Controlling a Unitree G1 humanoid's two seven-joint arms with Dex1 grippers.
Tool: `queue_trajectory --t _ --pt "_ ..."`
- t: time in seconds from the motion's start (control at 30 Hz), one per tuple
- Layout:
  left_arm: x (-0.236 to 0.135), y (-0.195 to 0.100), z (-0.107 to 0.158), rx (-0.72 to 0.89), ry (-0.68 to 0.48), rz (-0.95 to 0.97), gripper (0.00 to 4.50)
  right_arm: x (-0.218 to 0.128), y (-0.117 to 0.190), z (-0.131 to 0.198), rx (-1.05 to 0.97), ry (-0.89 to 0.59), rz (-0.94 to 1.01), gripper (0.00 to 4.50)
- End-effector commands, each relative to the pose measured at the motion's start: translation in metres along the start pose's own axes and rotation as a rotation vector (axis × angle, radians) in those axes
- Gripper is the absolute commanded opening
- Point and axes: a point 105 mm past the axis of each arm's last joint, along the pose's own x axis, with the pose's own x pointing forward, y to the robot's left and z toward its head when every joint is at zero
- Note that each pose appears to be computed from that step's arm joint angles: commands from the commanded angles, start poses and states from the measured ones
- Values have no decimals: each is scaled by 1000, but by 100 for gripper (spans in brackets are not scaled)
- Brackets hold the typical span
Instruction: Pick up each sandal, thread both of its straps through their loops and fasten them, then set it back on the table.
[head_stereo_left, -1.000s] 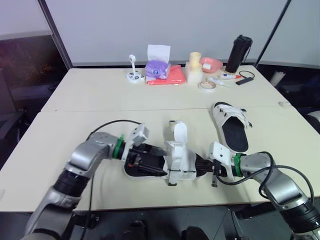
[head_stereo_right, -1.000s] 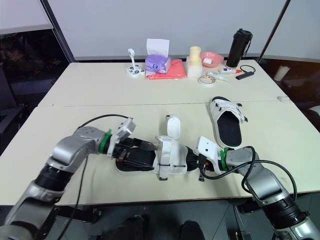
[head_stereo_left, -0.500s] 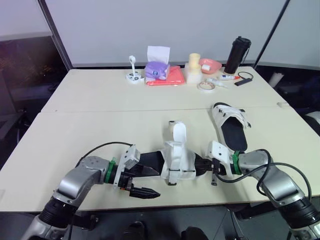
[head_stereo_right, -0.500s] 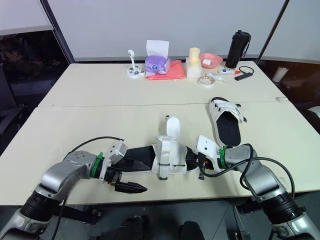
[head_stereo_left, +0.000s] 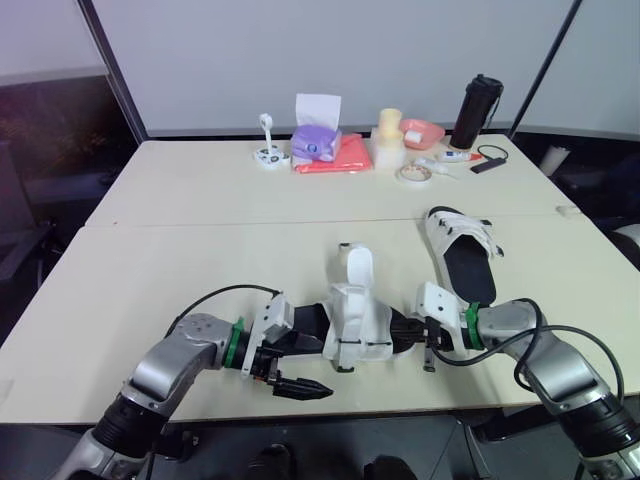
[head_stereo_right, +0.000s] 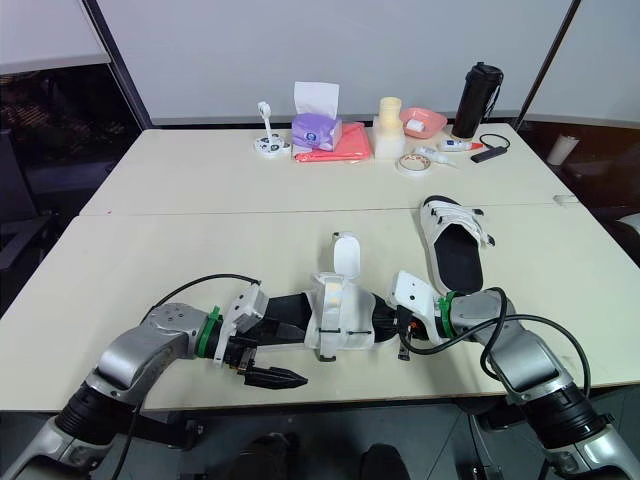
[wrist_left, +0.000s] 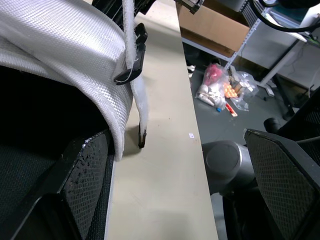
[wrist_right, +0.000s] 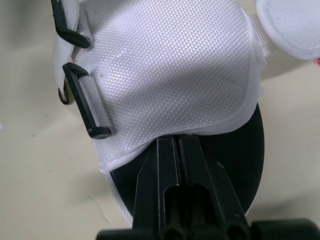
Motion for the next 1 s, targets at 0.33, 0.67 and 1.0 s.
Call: queue_trajectory --t 0.33,0.67,1.0 --pt "-29 -20 12 48 -2 -24 439 9 11 -39 78 138 33 0" --pt "-3 -28 5 205 -52 46 439 9 12 -40 70 142 44 0" --pt "17 -23 -8 142 -42 107 439 9 16 -41 61 154 53 0"
